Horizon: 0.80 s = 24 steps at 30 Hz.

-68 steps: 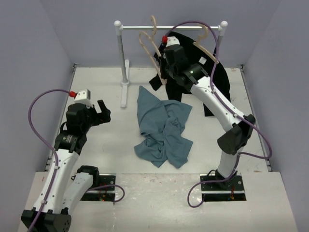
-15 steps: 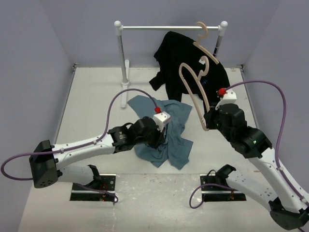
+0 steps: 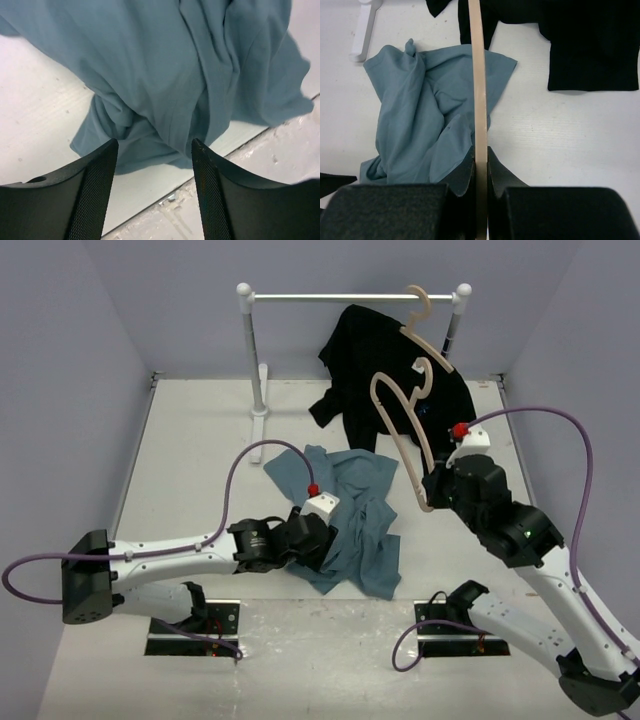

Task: Place the t-shirt on the hanger

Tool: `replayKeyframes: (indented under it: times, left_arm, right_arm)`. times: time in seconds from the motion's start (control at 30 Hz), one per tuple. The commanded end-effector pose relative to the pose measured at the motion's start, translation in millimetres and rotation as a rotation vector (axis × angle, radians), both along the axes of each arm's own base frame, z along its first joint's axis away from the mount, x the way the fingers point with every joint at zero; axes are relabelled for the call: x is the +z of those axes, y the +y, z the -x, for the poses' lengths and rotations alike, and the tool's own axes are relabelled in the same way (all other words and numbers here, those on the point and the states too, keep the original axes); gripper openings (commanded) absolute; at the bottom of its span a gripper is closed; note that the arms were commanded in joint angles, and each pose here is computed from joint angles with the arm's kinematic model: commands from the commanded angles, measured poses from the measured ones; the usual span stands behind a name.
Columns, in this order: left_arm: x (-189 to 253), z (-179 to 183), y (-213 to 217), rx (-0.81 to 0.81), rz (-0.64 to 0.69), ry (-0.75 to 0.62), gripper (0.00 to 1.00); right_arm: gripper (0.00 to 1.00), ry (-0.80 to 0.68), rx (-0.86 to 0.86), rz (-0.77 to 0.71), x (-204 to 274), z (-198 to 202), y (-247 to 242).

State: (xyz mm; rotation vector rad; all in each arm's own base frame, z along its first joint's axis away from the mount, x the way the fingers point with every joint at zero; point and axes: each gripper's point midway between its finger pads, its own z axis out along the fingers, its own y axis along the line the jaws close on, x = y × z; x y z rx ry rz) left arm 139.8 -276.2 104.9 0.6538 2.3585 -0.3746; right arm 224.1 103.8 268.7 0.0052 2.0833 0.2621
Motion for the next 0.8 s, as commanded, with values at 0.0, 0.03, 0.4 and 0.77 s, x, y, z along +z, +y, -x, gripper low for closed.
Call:
replayKeyframes:
  times: [0.0, 0.03, 0.4, 0.77]
  left_arm:
    - [53, -26, -1, 0.135, 0.137, -0.135, 0.58]
    - [56, -26, -5, 0.13, 0.16, -0.137, 0.57]
    - [-5, 3, -32, -0.055, 0.099, 0.028, 0.48]
    - [-37, 17, -21, -0.074, 0.049, 0.099, 0.48]
  right_arm:
    - [0.0, -0.04, -0.014, -0.033, 14, -5, 2]
    - [0.0, -0.039, -0.014, -0.032, 14, -5, 2]
    - [0.0, -0.025, 0.009, -0.019, 9, -8, 7]
    - [0.0, -0.016, 0.028, -0.02, 5, -8, 11]
